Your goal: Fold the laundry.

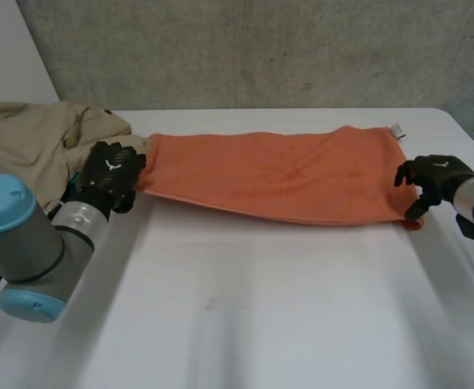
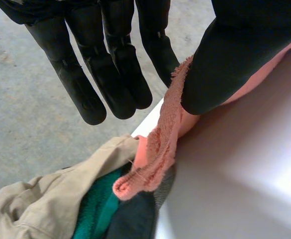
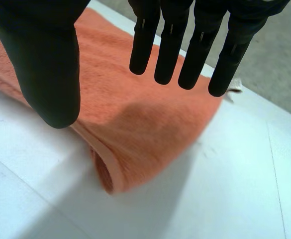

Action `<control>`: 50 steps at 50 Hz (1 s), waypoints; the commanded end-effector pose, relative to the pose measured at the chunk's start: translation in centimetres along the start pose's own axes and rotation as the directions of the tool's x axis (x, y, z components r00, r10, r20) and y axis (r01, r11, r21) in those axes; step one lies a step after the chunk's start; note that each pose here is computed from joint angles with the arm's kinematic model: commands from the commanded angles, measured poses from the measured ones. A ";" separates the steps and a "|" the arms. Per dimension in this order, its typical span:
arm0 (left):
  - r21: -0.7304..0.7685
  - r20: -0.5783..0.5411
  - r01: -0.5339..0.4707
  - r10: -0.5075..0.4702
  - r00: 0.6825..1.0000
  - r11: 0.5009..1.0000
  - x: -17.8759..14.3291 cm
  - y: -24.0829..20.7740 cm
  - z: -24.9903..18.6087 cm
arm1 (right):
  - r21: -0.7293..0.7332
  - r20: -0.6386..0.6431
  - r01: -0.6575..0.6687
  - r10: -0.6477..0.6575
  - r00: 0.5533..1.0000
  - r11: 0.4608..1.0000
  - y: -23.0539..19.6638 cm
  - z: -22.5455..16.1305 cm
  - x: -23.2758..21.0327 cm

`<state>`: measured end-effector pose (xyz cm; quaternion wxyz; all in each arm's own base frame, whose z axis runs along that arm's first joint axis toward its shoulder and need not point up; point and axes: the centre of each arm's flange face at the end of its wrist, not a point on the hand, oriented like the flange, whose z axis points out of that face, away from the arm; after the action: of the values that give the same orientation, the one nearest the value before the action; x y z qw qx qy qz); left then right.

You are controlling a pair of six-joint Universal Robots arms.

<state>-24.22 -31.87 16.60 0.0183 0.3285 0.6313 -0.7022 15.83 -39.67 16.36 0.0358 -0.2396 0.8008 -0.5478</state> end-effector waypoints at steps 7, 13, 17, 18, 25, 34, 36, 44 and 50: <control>0.016 0.047 0.086 -0.086 0.995 0.996 -2.0 -0.5 0.6 | -0.091 -0.024 -0.162 0.161 0.987 0.983 3.5 0.6 1.8; 0.010 0.056 0.100 -0.101 0.993 0.995 -2.4 -0.4 0.7 | -0.097 0.007 -0.174 0.175 0.985 0.980 4.4 0.8 0.6; 0.011 0.061 0.099 -0.100 0.993 0.995 -2.6 -0.4 0.8 | -0.066 0.015 -0.153 0.155 0.988 0.986 4.5 1.4 0.0; 0.012 0.062 0.099 -0.100 0.993 0.995 -2.7 -0.4 0.8 | -0.062 0.017 -0.151 0.153 0.988 0.987 4.5 1.6 -0.2; 0.010 0.064 0.099 -0.100 0.993 0.995 -2.8 -0.3 0.8 | -0.046 0.023 -0.134 0.136 0.991 0.990 4.6 2.5 -1.1; 0.009 0.065 0.100 -0.100 0.993 0.995 -2.8 -0.4 0.8 | -0.009 -0.022 -0.111 0.111 0.994 0.994 4.3 3.7 -1.0; 0.007 0.066 0.100 -0.100 0.993 0.995 -2.9 -0.4 0.8 | 0.003 -0.031 -0.111 0.111 0.993 0.994 4.1 3.9 -0.8; -0.002 0.064 0.102 -0.102 0.993 0.995 -3.0 -0.6 0.6 | 0.049 -0.040 -0.103 0.105 0.994 0.993 2.9 4.3 -0.6; -0.002 0.062 0.102 -0.102 0.993 0.995 -2.9 -0.6 0.5 | 0.056 -0.044 -0.097 0.100 0.994 0.994 2.9 4.8 -0.6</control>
<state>-22.39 -33.40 18.52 0.0036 0.2731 0.6483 -0.7107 16.78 -42.37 11.85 0.0524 -0.1852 0.7990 -0.5697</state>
